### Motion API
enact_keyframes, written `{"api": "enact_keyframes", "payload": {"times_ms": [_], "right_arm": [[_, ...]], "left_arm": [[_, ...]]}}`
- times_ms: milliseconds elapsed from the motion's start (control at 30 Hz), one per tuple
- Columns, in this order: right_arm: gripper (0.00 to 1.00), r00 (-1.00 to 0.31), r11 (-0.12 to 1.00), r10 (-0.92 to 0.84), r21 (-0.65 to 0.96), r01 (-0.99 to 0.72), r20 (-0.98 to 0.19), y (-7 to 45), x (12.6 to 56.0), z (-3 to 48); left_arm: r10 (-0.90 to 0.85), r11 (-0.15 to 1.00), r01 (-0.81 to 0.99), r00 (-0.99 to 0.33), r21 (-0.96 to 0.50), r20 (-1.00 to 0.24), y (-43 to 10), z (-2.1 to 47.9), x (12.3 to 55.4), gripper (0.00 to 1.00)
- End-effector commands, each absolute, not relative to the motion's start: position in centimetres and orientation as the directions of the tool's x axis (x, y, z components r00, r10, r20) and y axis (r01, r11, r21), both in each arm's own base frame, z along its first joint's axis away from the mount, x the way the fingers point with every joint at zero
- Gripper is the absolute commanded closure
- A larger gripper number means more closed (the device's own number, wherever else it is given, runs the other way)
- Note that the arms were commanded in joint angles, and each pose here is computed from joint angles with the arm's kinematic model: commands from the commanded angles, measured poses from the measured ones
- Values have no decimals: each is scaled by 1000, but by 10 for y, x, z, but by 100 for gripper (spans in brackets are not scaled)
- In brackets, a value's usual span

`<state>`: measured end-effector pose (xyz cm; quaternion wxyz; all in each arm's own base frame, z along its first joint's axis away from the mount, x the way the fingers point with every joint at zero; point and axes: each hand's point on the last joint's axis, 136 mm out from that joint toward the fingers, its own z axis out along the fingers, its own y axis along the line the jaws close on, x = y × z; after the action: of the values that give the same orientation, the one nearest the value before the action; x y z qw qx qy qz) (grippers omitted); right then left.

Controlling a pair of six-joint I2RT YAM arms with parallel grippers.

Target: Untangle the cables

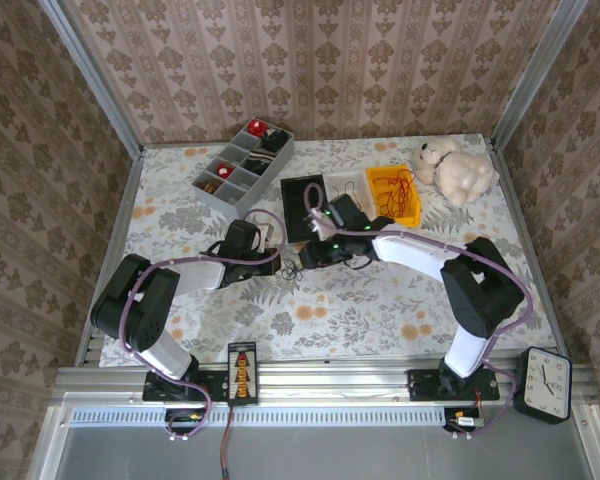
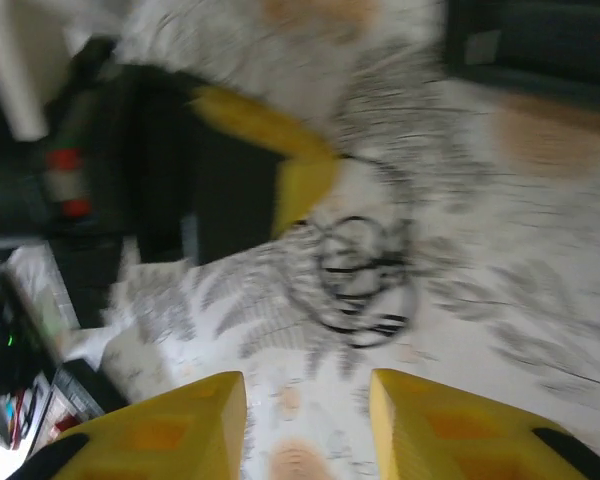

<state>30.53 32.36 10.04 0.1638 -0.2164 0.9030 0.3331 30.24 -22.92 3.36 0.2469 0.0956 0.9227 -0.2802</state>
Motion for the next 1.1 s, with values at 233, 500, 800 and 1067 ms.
{"api": "enact_keyframes", "payload": {"times_ms": [233,500,800,1067], "right_arm": [[60,-784,654,-496,434,-620,-373,350,291,66],[67,-781,678,-514,389,-623,-354,345,296,50],[65,-766,683,-441,378,-624,-467,342,310,91],[65,-760,674,-449,381,-633,-469,340,309,99]], "left_arm": [[66,793,354,-858,-495,-509,-234,43,298,100],[64,793,352,-861,-498,-505,-234,42,298,100],[64,792,348,-864,-501,-499,-234,41,298,100],[66,789,348,-867,-506,-494,-236,40,298,100]]}}
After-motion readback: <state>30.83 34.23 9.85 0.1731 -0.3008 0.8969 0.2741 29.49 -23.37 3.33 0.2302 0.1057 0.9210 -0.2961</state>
